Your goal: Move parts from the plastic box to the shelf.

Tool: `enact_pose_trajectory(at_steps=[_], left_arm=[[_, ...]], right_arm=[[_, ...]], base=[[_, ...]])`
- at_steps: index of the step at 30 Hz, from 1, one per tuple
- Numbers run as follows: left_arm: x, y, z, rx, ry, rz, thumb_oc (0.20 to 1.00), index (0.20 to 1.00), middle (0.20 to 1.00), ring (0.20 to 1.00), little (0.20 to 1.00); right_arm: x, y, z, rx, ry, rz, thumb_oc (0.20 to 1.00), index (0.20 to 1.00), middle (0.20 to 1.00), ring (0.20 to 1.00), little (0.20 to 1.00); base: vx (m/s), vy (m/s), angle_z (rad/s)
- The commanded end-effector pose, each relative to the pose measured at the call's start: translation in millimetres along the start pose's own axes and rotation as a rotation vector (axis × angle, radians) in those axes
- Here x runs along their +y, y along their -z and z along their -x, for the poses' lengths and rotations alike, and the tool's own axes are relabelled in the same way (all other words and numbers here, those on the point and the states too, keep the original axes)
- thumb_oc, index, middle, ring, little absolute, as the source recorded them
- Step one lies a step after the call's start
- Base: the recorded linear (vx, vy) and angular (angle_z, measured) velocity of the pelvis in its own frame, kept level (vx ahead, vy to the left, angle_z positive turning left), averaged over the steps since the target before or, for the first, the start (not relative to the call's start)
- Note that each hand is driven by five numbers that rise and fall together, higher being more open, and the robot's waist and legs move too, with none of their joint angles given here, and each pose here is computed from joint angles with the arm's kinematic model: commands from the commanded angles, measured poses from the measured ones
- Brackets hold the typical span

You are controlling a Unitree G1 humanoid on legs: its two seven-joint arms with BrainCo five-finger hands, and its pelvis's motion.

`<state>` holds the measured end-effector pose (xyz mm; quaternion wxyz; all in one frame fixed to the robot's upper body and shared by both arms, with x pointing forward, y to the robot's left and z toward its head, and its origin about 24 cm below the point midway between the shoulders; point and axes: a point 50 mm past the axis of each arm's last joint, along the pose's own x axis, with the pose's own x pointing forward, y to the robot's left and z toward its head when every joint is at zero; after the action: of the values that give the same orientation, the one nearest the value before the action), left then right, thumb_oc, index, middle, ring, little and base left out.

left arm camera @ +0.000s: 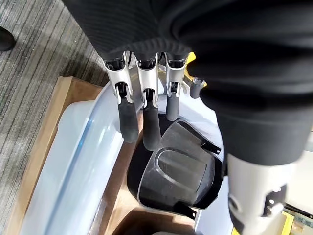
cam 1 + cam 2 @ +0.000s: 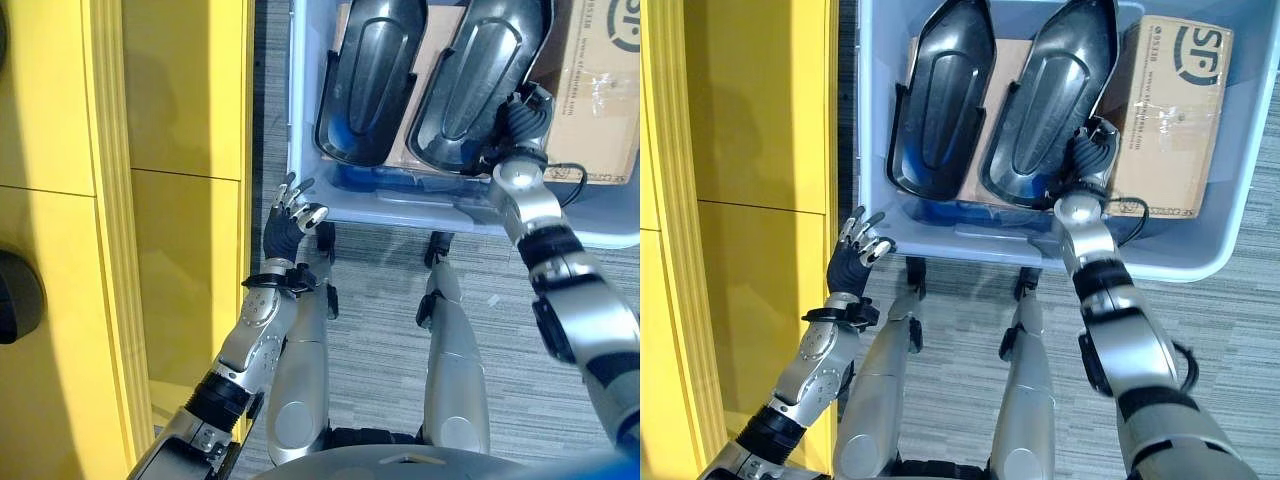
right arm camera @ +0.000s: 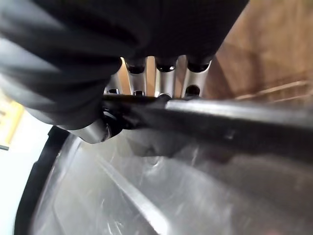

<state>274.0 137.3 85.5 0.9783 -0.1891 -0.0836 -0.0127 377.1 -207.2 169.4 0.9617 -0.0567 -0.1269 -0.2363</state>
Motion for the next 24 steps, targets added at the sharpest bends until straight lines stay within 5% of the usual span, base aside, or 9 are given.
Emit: enact_pose_trajectory(at_steps=[1,24], left_arm=[[5.1,-10.7,1.6,-0.048,-0.019,0.017,1.0,1.0,1.0,1.0,1.0],[60.9,12.5,43.1,0.114,-0.173,-0.04,1.0,1.0,1.0,1.0,1.0]], right_arm=[[0.6,-15.2,4.3,-0.109,0.014,-0.07,0.2,0.2,0.2,0.2,0.2],[-27.3,-4.9,90.9,-0.174,-0.185,-0.378,0.2,0.2,0.2,0.2,0.2]], base=[[0.0,0.0,0.0],[0.01,-0.018,-0.03]])
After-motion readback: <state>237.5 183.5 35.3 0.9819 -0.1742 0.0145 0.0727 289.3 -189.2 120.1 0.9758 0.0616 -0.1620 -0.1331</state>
